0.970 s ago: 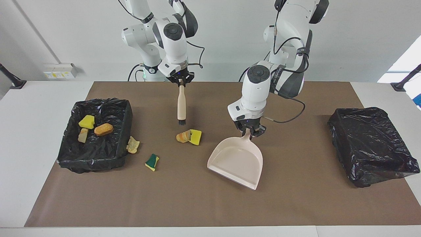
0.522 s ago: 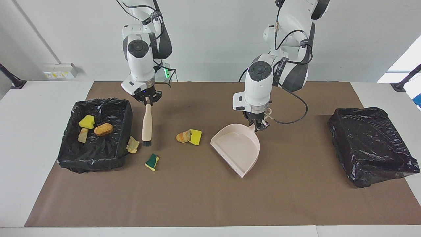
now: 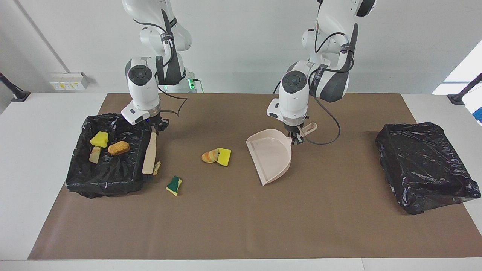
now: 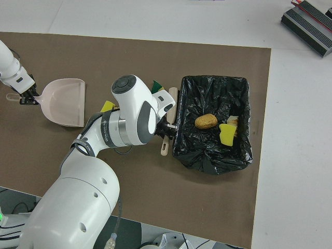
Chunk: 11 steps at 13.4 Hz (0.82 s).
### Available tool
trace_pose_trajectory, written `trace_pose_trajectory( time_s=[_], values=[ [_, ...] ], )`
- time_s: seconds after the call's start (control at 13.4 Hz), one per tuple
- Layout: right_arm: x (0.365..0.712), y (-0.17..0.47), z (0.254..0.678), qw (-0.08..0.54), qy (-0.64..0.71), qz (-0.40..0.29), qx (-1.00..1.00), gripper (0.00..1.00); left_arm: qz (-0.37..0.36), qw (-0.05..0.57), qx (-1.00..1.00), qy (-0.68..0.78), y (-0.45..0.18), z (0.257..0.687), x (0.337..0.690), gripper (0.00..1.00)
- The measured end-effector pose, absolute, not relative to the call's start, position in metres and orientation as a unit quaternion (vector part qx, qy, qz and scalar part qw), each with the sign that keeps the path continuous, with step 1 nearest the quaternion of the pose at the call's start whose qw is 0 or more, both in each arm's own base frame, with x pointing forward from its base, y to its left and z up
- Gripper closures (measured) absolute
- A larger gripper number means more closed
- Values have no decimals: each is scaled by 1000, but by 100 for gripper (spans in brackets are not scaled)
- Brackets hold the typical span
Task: Sweep and dump trash in bin
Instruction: 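Sweep the items near the bin toward the dustpan with the right gripper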
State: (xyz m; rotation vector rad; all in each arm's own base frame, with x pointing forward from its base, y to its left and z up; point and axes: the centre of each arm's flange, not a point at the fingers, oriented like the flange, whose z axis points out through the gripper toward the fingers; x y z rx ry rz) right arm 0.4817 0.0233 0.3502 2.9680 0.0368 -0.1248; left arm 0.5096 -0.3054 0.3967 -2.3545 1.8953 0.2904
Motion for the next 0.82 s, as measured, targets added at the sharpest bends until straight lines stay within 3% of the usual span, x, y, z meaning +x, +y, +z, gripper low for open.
trace_pose_trajectory(
  time_s=[0.37,0.6,0.82],
  values=[
    [470,122,364,4,22,-88,996,74,97,56,-762,638,-318,396,488,68],
    [471,176,393,1,14,-92,996,74,87,55,-756,646,-326,392,482,68],
    [484,177,419,11,15,-78,997,74,84,56,-756,647,-326,391,481,68]
  ],
)
